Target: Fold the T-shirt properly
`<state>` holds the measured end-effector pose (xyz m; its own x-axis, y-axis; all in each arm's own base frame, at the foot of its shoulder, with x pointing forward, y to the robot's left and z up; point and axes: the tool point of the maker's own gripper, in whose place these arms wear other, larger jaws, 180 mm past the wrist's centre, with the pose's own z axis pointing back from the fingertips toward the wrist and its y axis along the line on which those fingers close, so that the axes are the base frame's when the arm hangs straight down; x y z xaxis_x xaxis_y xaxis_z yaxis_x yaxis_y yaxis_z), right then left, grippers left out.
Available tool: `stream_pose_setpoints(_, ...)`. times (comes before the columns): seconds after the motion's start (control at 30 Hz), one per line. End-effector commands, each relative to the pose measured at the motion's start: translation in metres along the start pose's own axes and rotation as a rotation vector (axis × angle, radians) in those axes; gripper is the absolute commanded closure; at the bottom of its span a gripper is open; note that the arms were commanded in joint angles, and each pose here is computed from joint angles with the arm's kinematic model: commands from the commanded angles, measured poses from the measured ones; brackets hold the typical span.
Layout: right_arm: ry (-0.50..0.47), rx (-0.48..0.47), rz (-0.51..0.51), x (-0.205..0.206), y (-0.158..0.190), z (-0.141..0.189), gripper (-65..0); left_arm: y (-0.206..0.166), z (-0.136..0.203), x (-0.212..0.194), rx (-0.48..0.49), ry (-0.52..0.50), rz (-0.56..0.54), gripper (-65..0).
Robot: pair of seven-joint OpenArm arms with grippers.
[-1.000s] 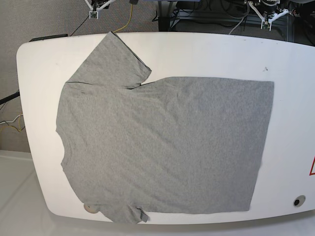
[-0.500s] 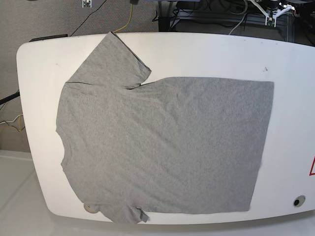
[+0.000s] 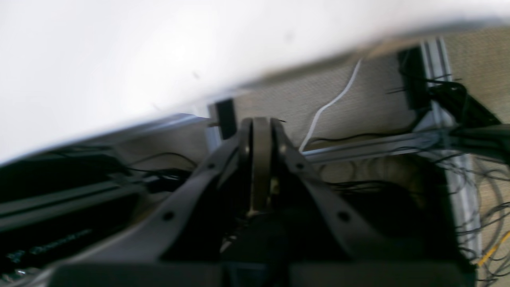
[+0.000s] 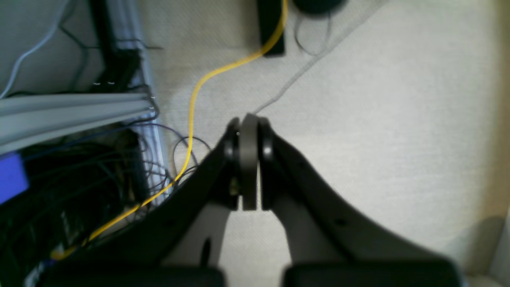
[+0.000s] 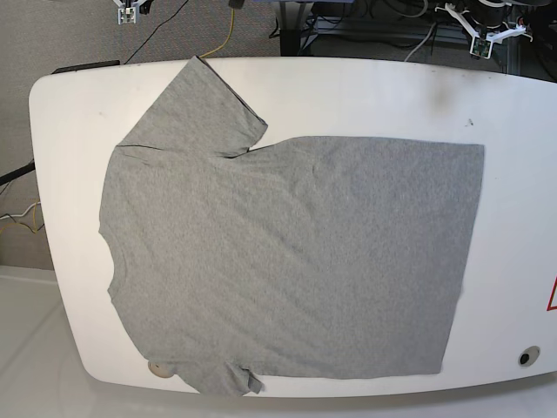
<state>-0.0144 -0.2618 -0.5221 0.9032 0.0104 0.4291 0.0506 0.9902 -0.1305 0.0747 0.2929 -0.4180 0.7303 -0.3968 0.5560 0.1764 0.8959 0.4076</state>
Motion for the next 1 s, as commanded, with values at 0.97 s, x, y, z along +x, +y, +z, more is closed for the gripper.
stream_pose_setpoints(0.97,-0.245,0.019,0.148,0.109,0.003,0.057,-1.3,0.018,0.030,0.088,0.034,-0.198,-0.112,-1.4)
